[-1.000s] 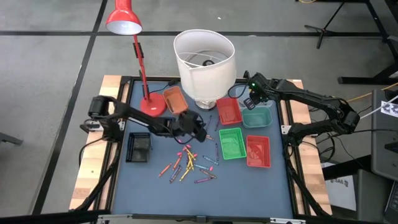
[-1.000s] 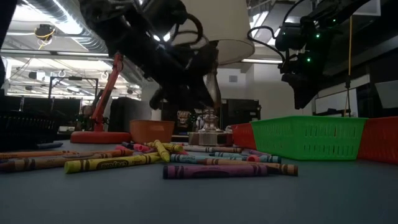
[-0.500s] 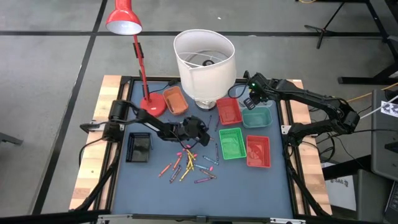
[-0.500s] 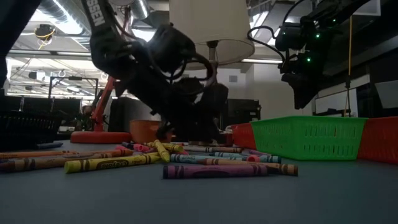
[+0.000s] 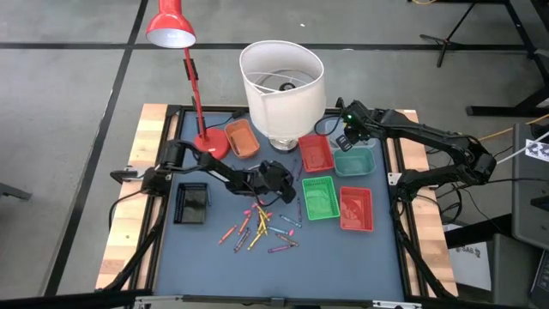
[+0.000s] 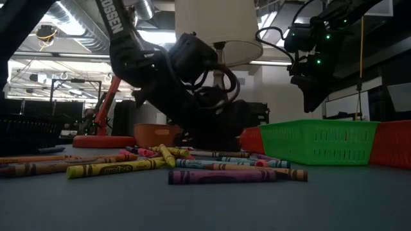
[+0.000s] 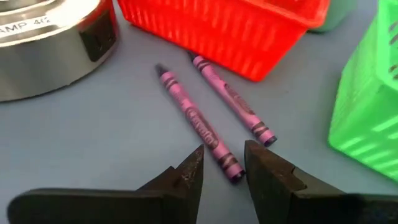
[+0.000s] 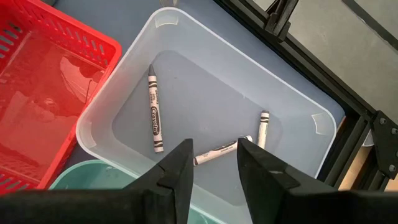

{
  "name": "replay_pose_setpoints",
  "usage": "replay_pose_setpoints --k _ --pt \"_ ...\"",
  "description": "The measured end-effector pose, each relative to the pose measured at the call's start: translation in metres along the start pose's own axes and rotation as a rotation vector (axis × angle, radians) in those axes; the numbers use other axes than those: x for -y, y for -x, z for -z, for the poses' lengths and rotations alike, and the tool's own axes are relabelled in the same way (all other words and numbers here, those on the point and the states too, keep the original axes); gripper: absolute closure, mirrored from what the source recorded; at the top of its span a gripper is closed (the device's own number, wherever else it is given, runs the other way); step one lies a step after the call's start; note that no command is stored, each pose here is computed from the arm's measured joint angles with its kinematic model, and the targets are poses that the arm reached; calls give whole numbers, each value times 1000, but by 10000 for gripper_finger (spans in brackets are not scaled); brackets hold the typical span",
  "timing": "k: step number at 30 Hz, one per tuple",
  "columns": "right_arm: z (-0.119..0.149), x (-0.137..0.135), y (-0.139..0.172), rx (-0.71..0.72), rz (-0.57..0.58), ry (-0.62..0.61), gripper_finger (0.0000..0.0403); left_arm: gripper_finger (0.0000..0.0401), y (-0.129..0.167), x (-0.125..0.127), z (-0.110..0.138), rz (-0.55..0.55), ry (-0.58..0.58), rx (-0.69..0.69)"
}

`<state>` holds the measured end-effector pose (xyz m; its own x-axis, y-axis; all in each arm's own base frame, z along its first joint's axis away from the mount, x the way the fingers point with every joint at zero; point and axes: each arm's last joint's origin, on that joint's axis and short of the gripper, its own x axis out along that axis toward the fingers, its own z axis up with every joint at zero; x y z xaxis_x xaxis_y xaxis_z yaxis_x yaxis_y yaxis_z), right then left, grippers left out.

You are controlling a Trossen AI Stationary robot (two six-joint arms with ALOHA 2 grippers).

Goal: Sort crayons
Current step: Put the violet crayon into the orange bin

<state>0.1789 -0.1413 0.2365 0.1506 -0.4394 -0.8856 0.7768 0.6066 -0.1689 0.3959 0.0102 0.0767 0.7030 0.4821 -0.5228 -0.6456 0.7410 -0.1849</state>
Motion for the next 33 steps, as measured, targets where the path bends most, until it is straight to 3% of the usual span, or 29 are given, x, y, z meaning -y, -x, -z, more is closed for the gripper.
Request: replay_pose_setpoints --k 11,23,33 --pt "0 0 0 0 0 0 281 307 -2 -4 0 -58 -37 -48" --pt "1 -2 0 -16 -86 0 281 393 -2 -6 -1 -75 -38 -46" --pt "1 -2 0 -17 -84 0 281 396 10 -7 -14 -90 -53 -66"
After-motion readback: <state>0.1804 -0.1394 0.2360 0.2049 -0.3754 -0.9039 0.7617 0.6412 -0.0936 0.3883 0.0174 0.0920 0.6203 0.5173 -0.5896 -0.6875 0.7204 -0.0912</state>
